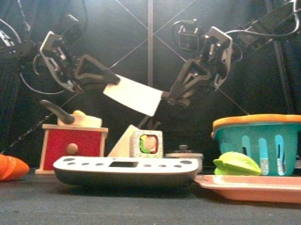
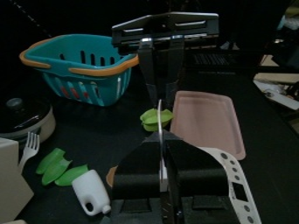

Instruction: Reorient grip

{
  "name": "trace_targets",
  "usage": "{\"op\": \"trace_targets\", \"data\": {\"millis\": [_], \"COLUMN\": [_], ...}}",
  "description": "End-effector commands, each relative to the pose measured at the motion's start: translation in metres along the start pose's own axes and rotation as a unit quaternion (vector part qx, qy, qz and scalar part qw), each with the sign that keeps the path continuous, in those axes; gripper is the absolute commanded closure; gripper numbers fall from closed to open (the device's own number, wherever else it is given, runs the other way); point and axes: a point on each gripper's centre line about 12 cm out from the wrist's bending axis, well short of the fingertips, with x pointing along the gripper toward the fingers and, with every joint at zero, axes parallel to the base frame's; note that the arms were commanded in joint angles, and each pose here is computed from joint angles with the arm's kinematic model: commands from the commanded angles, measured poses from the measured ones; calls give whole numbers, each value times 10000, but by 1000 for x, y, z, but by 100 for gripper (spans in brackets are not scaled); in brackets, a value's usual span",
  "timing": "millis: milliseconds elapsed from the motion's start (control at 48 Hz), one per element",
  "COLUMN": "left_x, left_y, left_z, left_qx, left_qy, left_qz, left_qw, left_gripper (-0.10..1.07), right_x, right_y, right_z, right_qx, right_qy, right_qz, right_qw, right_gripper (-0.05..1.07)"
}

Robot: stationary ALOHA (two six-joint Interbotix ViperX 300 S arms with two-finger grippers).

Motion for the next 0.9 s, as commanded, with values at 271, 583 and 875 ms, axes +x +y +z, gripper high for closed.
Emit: {"op": "trace_targets", "data": {"millis": [271, 583, 875], "left_x": [-2, -1, 2], "left_y": [1, -1, -1], "left_z": [-2, -6, -13], "left_qx": [-97, -99, -133], "left_qy": [7, 130, 291], "left_qz": [81, 49, 70], "left_qw": [9999, 9999, 9995], "left_gripper": [67, 67, 67], "right_x": [-22, -25, -25], "right_y": [6, 6, 7], "right_z": [29, 32, 33], "right_qx": [11, -11, -95], "right_qy": [-496, -563, -573], "right_qz": [105, 120, 118], "right_qw": [9987, 9983, 9982], "right_gripper": [47, 47, 46]}}
